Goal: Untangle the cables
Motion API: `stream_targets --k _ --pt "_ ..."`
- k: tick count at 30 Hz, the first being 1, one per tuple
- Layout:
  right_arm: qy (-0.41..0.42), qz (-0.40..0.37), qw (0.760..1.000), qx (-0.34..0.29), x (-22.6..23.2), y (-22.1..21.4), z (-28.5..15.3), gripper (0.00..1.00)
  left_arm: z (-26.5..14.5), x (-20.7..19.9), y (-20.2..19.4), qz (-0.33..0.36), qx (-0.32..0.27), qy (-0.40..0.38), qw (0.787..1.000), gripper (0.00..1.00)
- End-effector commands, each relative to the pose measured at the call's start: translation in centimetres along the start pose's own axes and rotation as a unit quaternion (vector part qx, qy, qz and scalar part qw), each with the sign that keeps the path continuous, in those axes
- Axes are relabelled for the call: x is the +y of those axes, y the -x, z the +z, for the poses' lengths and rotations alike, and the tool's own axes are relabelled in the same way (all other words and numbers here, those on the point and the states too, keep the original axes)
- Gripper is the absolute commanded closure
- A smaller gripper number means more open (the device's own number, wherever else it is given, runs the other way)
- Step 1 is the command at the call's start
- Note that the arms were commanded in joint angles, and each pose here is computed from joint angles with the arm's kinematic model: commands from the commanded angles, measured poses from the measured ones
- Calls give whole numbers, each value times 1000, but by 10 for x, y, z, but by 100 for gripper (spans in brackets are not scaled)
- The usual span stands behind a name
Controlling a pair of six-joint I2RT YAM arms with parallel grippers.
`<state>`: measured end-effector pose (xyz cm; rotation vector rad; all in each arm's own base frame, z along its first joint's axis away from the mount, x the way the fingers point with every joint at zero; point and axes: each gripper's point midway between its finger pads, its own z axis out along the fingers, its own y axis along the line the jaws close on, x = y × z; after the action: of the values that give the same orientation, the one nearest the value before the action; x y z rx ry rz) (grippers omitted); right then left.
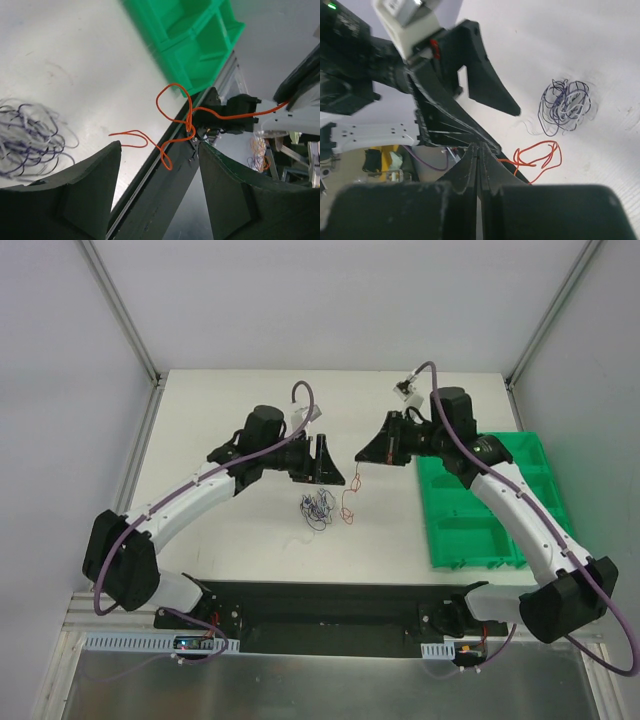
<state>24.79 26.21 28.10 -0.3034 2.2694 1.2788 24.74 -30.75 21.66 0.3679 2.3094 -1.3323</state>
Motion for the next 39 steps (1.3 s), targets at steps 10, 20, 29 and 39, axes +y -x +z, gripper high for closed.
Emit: stream_targets --k 10,20,29,39 --pt "120 37 989 -72 64 47 -42 100 33 -59 0 26 63 -203 977 40" --pt "79 31 989 -125 66 67 -65 100 56 5 -16 -38 77 -61 994 97" --pt "-230 -43 933 -273 7 105 -161 99 47 51 -62 -73 128 11 989 100" --pt "-297 -78 881 -361 24 125 -224 100 50 53 -70 -86 165 8 983 100"
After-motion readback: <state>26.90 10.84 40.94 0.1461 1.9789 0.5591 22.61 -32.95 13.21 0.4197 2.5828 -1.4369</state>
